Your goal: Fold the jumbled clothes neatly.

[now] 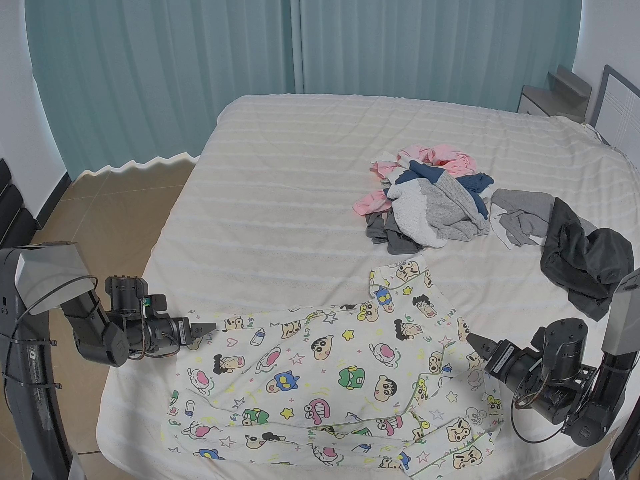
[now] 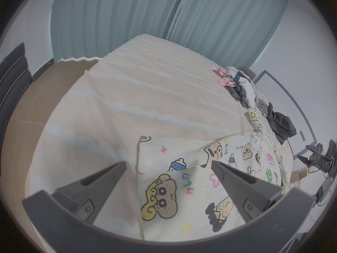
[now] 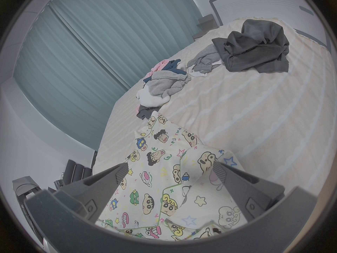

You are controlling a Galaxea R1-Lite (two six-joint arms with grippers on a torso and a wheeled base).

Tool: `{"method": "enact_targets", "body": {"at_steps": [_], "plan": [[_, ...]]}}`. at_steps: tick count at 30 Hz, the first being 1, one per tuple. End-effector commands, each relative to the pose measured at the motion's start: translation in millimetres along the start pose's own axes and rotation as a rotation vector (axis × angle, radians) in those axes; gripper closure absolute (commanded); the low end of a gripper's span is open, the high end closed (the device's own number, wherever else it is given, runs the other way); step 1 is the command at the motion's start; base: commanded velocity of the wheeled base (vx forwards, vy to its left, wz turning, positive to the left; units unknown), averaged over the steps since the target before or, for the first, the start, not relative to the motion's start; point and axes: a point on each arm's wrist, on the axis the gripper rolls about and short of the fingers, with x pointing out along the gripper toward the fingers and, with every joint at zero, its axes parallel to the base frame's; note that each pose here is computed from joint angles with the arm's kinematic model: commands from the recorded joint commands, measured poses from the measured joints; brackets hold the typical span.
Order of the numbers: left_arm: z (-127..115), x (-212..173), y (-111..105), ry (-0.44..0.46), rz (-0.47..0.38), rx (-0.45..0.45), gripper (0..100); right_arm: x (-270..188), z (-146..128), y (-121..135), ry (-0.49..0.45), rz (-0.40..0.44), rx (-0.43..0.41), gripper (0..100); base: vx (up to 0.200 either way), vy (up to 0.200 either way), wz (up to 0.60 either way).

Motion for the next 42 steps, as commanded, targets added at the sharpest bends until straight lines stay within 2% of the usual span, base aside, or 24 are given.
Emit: {"method": "enact_targets", "body": {"at_steps": [1,6,11,12,16,20,23,26,30,33,41,42], "plan": [[-6.3,12.1,5.0,0.025,-0.005,-0.012,0,0.3,-5.9,-4.2,0.03,-0.023,-0.013,0,0.0,0.0,0.0],[-7.0,16.6,-6.8,0.041,-0.066,-0.053,0,19.0,7.6,-2.6,0.012,0.02,-0.002,0,0.0,0.0,0.0],[-5.3,18.6,-9.5,0.044,-0.102,-0.082,0,53.1,19.5,-12.0,0.047,0.079,-0.055,0,0.0,0.0,0.0],[-5.5,18.5,-9.6,0.047,-0.111,-0.085,100,61.1,23.5,-11.5,0.034,0.092,-0.053,0,0.0,0.0,0.0],[-7.2,19.2,-9.3,0.052,-0.116,-0.092,100,82.5,27.1,-11.1,0.065,0.104,-0.061,0,0.0,0.0,0.0],[-11.6,15.9,-9.3,0.064,-0.113,-0.1,100,114.6,46.1,-0.9,0.119,0.145,-0.119,0,0.0,0.0,0.0],[-8.2,6.5,-13.0,0.051,-0.096,-0.092,100,146.0,48.4,20.7,0.209,0.115,-0.153,0,0.0,0.0,0.0],[0.1,-3.0,-17.0,0.022,-0.073,-0.1,100,166.9,56.9,36.0,0.227,0.11,-0.208,0,0.0,0.0,0.0],[11.6,-8.8,-19.7,-0.029,-0.007,-0.164,100,190.2,67.7,28.1,0.265,0.087,-0.311,0,0.0,0.0,0.0],[19.5,-9.6,-20.8,-0.072,0.017,-0.161,100,208.3,64.4,16.3,0.277,0.081,-0.373,0,0.0,0.0,0.0],[23.0,-9.2,-26.4,-0.086,0.01,-0.15,100,238.8,58.8,5.9,0.277,0.095,-0.382,0,0.0,0.0,0.0],[22.1,-8.3,-26.6,-0.082,0.01,-0.15,100,245.4,51.9,1.5,0.287,0.094,-0.38,0,0.0,0.0,0.0]]}}
